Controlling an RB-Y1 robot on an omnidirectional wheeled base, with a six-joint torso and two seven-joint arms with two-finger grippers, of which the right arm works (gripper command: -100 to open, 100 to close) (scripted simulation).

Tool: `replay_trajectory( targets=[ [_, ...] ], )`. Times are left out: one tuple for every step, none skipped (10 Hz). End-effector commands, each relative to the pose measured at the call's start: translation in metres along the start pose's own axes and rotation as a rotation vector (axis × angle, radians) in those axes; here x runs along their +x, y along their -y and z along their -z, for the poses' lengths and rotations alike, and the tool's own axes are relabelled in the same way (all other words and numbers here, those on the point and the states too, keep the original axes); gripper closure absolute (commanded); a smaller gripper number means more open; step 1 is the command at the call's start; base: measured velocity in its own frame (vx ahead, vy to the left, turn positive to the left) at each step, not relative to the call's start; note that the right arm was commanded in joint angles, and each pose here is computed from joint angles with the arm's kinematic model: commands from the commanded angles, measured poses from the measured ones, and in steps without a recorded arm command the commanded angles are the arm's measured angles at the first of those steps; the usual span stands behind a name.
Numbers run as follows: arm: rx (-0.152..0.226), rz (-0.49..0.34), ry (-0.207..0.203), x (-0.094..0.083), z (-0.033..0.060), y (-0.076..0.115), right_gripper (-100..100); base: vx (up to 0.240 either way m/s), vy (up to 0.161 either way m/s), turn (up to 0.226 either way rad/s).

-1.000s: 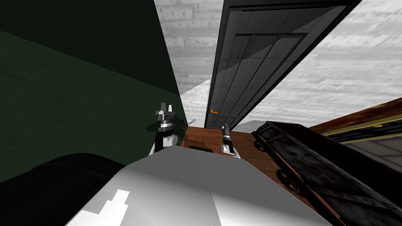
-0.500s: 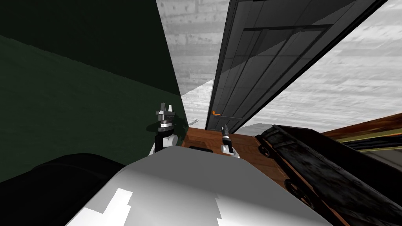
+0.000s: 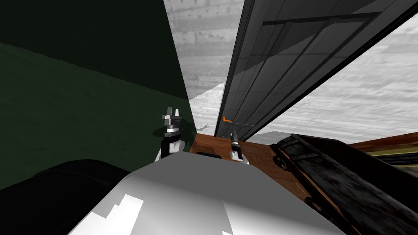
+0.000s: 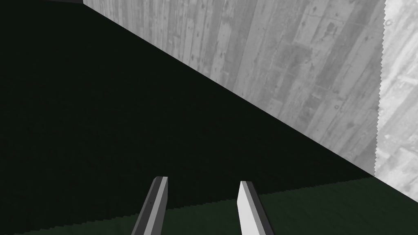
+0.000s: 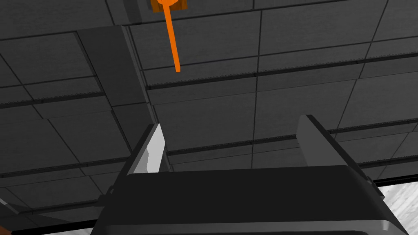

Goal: Pull the door open

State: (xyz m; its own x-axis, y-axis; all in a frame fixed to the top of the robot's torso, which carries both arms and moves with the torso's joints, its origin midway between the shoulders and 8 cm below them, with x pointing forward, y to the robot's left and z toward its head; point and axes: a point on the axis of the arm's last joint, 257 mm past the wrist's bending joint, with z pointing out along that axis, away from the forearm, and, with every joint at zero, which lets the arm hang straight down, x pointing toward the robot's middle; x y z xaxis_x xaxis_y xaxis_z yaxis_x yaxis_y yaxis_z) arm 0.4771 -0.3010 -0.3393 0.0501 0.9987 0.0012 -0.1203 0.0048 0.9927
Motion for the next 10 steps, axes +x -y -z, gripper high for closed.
replay_trajectory(
  targets=[
    [0.015,-0.001,0.002,-0.002,-0.0004,0.007,-100,0.104,0.034,0.04],
    [0.023,-0.001,0.003,-0.003,0.0,0.011,-100,0.099,0.036,0.043],
    [0.032,-0.001,0.005,-0.004,0.0004,0.015,-100,0.108,0.034,0.041],
    [0.04,-0.001,0.006,-0.006,0.0009,0.019,-100,0.104,0.027,0.049],
    [0.049,-0.001,0.008,-0.007,0.0014,0.023,-100,0.102,0.015,0.047],
    [0.056,-0.001,0.009,-0.009,0.0019,0.026,-100,0.094,0.012,0.036],
    [0.063,0.0,0.011,-0.01,0.0024,0.029,-100,0.088,0.011,0.033],
    [0.069,0.0,0.012,-0.011,0.0029,0.032,-100,0.08,0.011,0.031],
    [0.076,0.0,0.014,-0.013,0.0034,0.034,-100,0.069,0.005,0.04],
    [0.088,0.001,0.017,-0.015,0.0044,0.04,-100,0.11,0.011,0.062]
  ],
)
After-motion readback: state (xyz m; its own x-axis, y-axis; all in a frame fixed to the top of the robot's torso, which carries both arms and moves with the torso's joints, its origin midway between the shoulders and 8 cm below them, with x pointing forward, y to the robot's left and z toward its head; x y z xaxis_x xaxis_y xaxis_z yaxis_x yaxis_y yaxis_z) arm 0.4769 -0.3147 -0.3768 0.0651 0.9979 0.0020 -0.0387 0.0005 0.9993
